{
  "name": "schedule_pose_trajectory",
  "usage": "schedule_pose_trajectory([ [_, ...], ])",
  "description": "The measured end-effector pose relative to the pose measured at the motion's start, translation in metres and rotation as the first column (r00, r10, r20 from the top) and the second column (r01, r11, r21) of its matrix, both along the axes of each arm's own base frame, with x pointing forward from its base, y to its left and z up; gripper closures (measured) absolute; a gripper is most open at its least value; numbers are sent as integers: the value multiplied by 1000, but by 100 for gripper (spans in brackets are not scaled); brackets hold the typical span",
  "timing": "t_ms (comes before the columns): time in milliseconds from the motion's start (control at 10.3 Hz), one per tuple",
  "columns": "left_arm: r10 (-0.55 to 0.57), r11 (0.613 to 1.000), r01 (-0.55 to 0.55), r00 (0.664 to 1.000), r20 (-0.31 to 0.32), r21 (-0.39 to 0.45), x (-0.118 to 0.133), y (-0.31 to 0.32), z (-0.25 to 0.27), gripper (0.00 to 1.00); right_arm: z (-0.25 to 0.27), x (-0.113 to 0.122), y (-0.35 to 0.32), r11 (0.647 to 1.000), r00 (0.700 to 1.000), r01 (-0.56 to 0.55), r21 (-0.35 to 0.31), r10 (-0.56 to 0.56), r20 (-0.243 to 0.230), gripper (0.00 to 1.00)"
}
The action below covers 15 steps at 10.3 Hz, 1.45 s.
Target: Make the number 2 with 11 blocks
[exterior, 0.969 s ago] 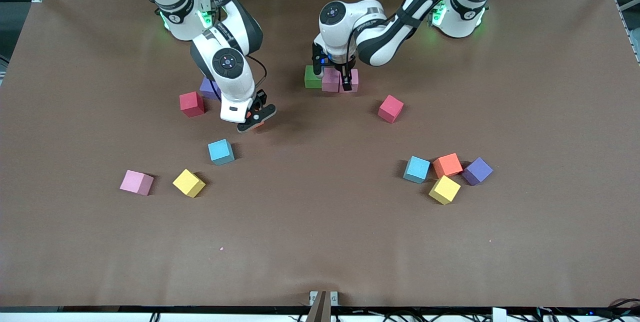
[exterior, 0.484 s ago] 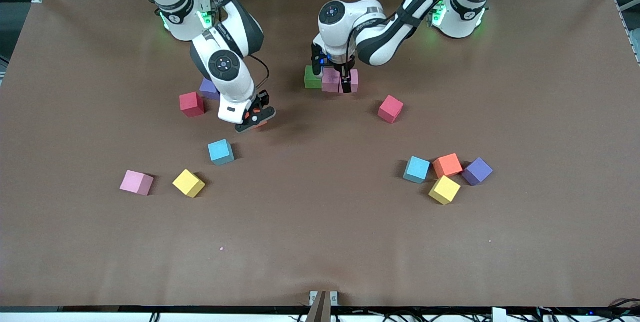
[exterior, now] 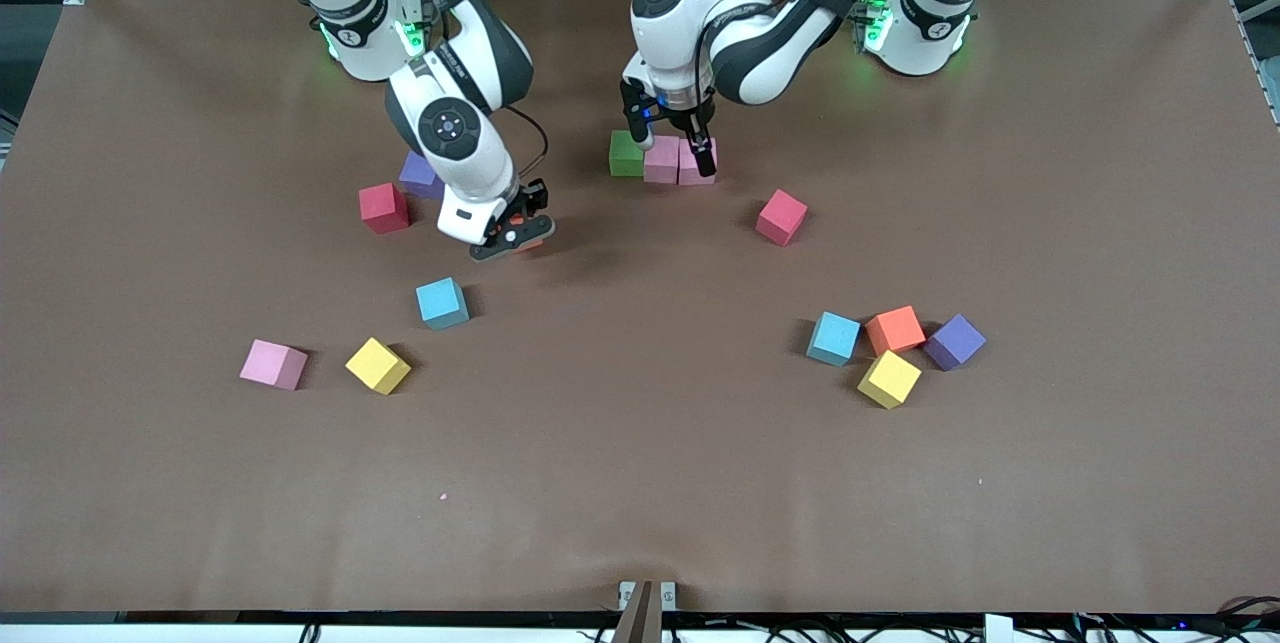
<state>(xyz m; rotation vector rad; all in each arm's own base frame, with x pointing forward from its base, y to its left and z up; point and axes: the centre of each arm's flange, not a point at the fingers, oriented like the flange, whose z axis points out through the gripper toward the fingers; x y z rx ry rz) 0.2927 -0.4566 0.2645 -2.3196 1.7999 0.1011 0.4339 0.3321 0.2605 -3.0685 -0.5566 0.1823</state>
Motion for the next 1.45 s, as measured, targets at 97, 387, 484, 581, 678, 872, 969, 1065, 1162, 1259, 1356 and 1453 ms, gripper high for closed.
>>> schedule_pose_trajectory([
  [97,35,999,-34,999,18,-5,16,10,9,0,4,-6,14,1000,1000,29,1,-29,9,43],
  [387,245,969,-245,969,-21,9,78,49,28,0,19,-24,60,991,991,133,19,-133,31,43],
  [484,321,947,-319,947,-32,40,102,62,43,0,22,-30,75,986,986,161,35,-162,23,43],
  [581,395,918,-393,918,-32,63,129,78,63,0,24,-37,92,982,983,184,49,-185,13,43],
  [678,476,878,-474,879,-31,69,159,100,80,0,22,-44,107,977,978,208,52,-208,5,43],
  [872,631,774,-630,776,-4,66,223,174,92,0,13,-52,133,969,970,244,45,-244,2,43],
  [969,695,716,-694,719,15,70,249,218,92,0,10,-54,148,964,965,262,48,-262,4,43],
  [1065,739,670,-739,673,29,74,266,255,93,0,8,-53,164,958,959,282,53,-282,5,43],
  [1162,771,632,-771,636,37,78,277,281,91,0,6,-51,179,952,953,301,56,-302,6,43],
  [1259,794,602,-793,607,40,87,282,295,84,0,5,-47,192,945,946,322,61,-323,6,43],
  [1356,817,570,-817,575,41,86,289,305,74,0,3,-43,203,938,940,341,68,-342,7,43],
  [1453,848,527,-848,530,32,60,298,312,63,0,0,-41,213,933,936,351,74,-353,8,43],
])
